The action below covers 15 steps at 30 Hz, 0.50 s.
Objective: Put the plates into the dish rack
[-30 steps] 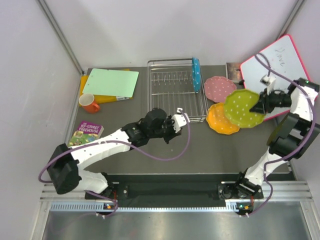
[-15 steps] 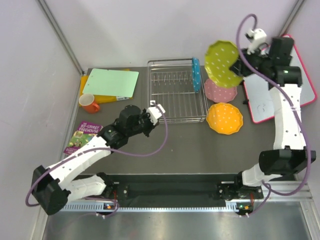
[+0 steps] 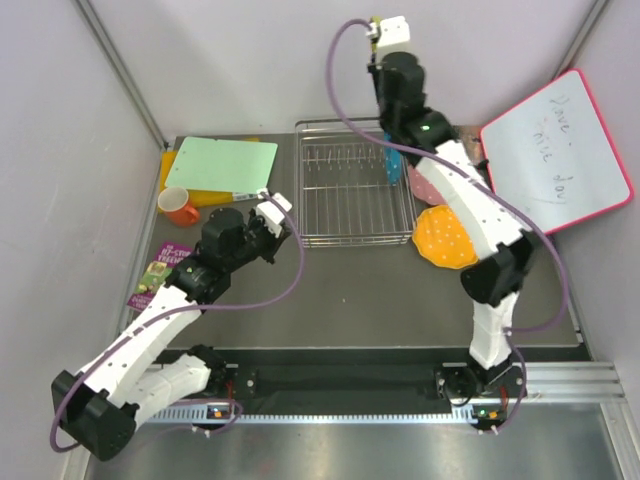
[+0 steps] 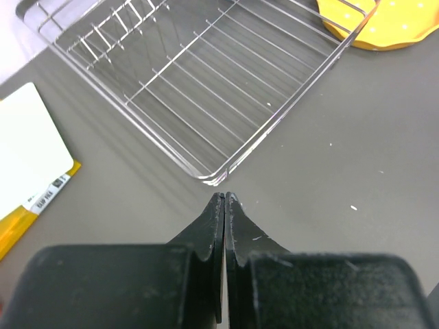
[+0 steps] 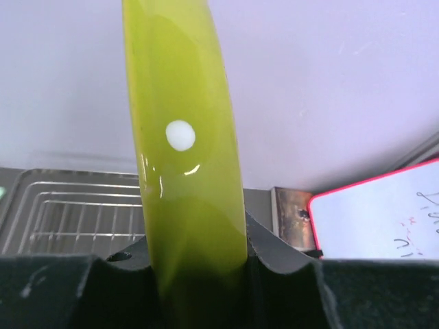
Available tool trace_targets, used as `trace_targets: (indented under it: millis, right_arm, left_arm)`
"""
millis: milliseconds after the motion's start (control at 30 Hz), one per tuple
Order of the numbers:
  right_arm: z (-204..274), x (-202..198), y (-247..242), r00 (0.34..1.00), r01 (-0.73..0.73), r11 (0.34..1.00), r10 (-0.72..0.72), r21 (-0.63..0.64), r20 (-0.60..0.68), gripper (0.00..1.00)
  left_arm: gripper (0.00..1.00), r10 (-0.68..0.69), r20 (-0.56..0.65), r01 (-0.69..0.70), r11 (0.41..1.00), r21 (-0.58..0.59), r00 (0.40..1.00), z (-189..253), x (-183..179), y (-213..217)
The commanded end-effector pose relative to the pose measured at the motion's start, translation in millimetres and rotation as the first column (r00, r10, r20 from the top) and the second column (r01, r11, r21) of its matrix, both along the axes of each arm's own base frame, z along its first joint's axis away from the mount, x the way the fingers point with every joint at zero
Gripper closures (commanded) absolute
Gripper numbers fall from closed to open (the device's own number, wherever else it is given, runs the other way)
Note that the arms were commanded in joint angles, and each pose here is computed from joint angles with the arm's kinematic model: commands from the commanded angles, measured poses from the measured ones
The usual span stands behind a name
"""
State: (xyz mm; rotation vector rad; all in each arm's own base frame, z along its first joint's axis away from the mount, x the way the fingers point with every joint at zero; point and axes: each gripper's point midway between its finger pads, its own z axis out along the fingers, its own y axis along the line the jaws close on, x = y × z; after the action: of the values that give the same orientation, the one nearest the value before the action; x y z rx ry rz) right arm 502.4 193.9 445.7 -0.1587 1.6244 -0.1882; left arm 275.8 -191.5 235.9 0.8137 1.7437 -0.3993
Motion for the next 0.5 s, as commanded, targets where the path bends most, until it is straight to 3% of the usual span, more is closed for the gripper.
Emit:
trace_targets:
  millis: [0,467]
  right_arm:
    - [61.7,-2.3,4.9,0.944,0.196,0.972,-0.223,0.129,0.243,1.0]
    - [-42.1,44.3,17.4,0.974,0.22,0.975,-0.219,-0.005,0.06,1.0]
  left_arm:
    - [1.0,0.008,-0.009,-0.009,0.998,-0.058,1.0,4.7,-1.8,5.7]
    - [1.0,0.067,-0.024,-0.07,0.991,-0.114,0.997,7.8,1.4,24.6]
